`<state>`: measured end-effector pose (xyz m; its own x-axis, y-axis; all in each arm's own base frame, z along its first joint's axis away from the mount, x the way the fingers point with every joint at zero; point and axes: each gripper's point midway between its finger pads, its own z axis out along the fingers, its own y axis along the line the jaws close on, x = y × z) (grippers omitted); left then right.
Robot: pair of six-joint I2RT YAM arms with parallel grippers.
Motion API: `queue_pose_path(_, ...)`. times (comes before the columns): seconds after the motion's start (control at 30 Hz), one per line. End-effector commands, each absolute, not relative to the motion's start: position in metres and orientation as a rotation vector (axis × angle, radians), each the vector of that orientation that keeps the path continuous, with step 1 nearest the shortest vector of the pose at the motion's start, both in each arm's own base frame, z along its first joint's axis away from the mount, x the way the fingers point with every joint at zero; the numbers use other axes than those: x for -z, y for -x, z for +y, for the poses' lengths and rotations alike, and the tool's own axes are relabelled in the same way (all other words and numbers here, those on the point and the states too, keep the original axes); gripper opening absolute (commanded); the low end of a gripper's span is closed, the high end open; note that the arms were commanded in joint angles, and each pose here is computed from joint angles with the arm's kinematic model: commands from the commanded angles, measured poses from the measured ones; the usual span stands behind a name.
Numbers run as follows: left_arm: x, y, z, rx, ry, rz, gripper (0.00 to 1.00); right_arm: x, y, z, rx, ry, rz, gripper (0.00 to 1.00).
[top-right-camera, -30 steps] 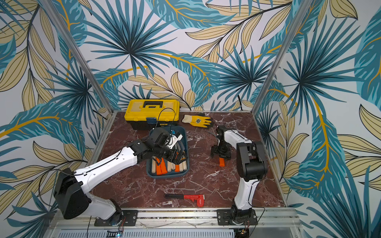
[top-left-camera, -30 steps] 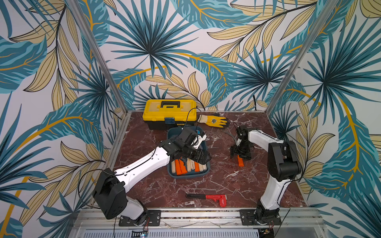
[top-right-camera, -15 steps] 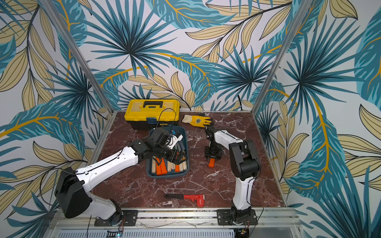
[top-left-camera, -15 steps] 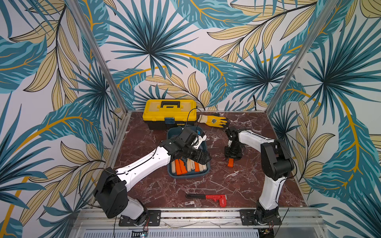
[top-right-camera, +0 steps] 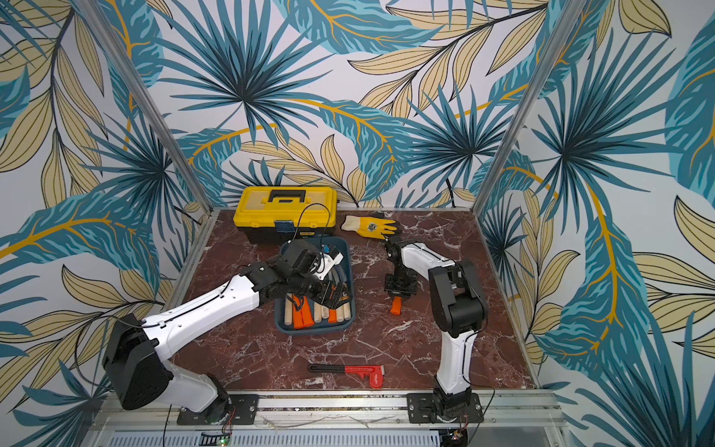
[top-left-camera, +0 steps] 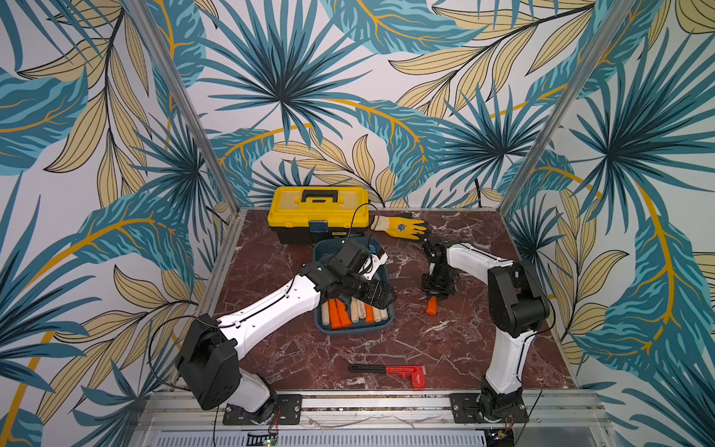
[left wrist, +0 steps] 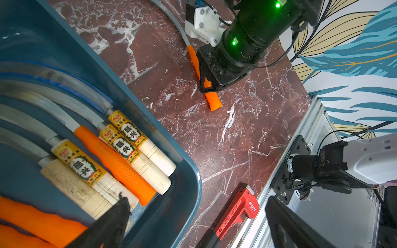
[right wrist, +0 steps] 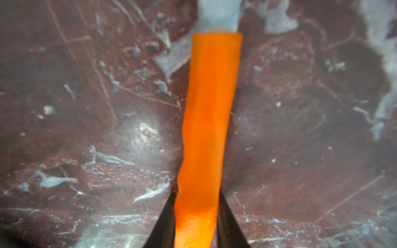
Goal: Put small sickles into storage boxes
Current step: Pick up the sickle at the center of the board.
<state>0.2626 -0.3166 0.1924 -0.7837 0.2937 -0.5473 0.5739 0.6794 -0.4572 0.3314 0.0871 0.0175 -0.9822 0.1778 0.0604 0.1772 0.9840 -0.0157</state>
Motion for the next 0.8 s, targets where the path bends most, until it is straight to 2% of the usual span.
queue_pose_path(0.0,-0.201,-0.262,-0.314,0.891,-0.657,2.45,0.99,-0.01,-0.317,0.083,-0.057,0.314,-3.028,0.09)
queue_pose_path(0.5,-0.203,-0.261,-0.312,0.896,-0.639,2.451,0.99,-0.029,-0.292,0.091,-0.02,0.313,-3.05,0.09)
queue_pose_path(0.57,-0.202,-0.26,-0.312,0.895,-0.64,2.453,0.99,-0.028,-0.292,0.092,-0.014,0.314,-3.05,0.14)
queue_pose_path(0.63,-0.203,-0.26,-0.312,0.896,-0.638,2.451,0.99,-0.026,-0.293,0.093,-0.01,0.319,-3.045,0.22)
queue_pose_path(0.77,-0.203,-0.26,-0.313,0.897,-0.645,2.449,0.99,-0.021,-0.296,0.094,-0.011,0.334,-3.041,0.28)
